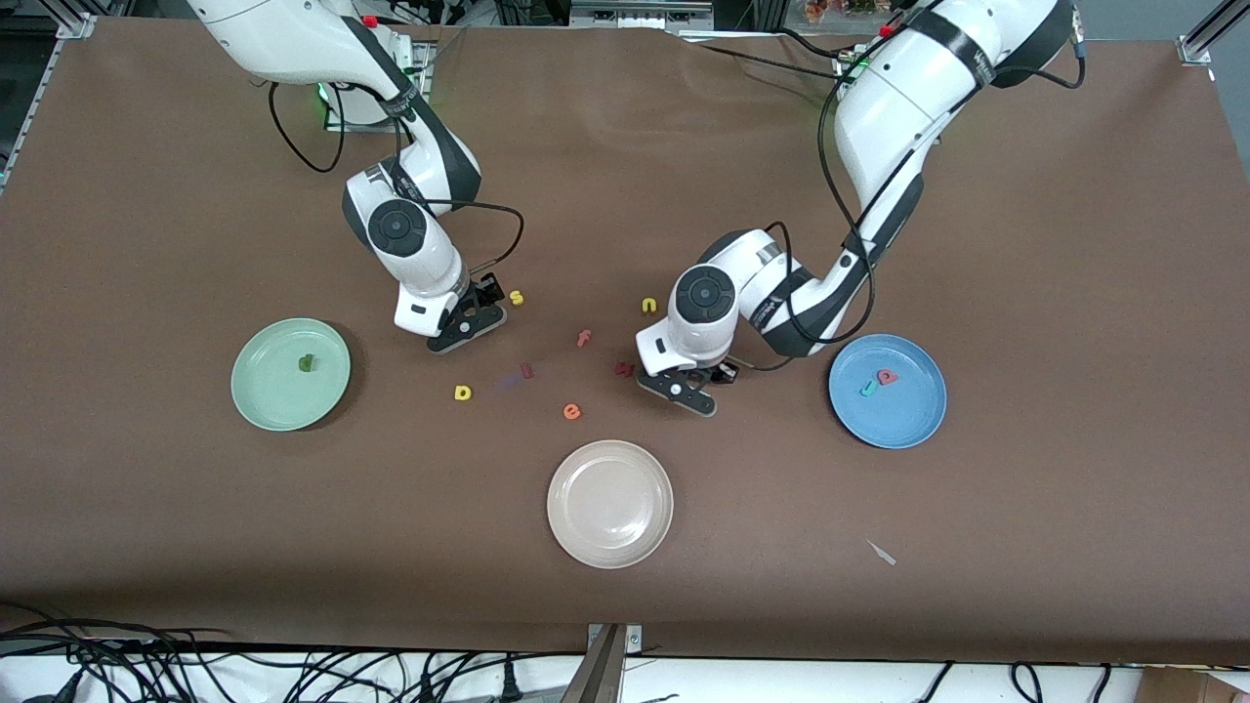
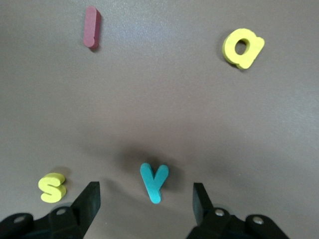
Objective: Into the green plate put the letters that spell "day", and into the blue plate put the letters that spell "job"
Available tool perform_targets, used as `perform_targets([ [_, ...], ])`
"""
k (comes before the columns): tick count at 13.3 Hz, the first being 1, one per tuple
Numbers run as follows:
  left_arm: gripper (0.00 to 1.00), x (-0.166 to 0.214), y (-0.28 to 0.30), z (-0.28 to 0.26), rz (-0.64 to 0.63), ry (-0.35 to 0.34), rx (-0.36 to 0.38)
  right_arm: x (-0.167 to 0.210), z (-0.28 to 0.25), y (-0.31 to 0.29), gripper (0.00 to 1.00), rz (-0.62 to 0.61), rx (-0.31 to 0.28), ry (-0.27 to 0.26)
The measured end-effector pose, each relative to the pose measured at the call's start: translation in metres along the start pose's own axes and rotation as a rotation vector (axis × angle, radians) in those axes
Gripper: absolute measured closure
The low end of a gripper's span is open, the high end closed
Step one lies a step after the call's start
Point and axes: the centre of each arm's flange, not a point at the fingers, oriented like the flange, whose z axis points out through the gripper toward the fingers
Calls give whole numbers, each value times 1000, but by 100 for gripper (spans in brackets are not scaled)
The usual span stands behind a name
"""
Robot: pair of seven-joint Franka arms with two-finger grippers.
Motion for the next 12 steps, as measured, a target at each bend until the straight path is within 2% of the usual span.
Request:
perform_targets([
  [1, 73, 0, -14, -14, 2, -15, 19, 0, 2, 0, 22, -1, 1, 0],
  [4, 73, -3, -84, -43, 87, -90, 59, -1, 5, 0, 28, -4, 3, -3],
  [5, 73, -5, -115, -48, 114, -113, 61, -1, 6, 0, 35, -3, 3, -4],
  [6, 73, -8, -144, -50, 137, -132, 57, -1, 6, 1, 36, -3, 3, -5],
  [7, 73, -11, -173, -47, 160, -147, 48, -1, 7, 1, 44, -3, 3, -5],
  [10, 72, -28, -258, -32, 226, -180, 9, -1, 7, 2, 52, -1, 3, -3],
  [12, 56, -33, -280, -30, 236, -183, -3, 0, 8, 3, 53, 1, 4, 5],
])
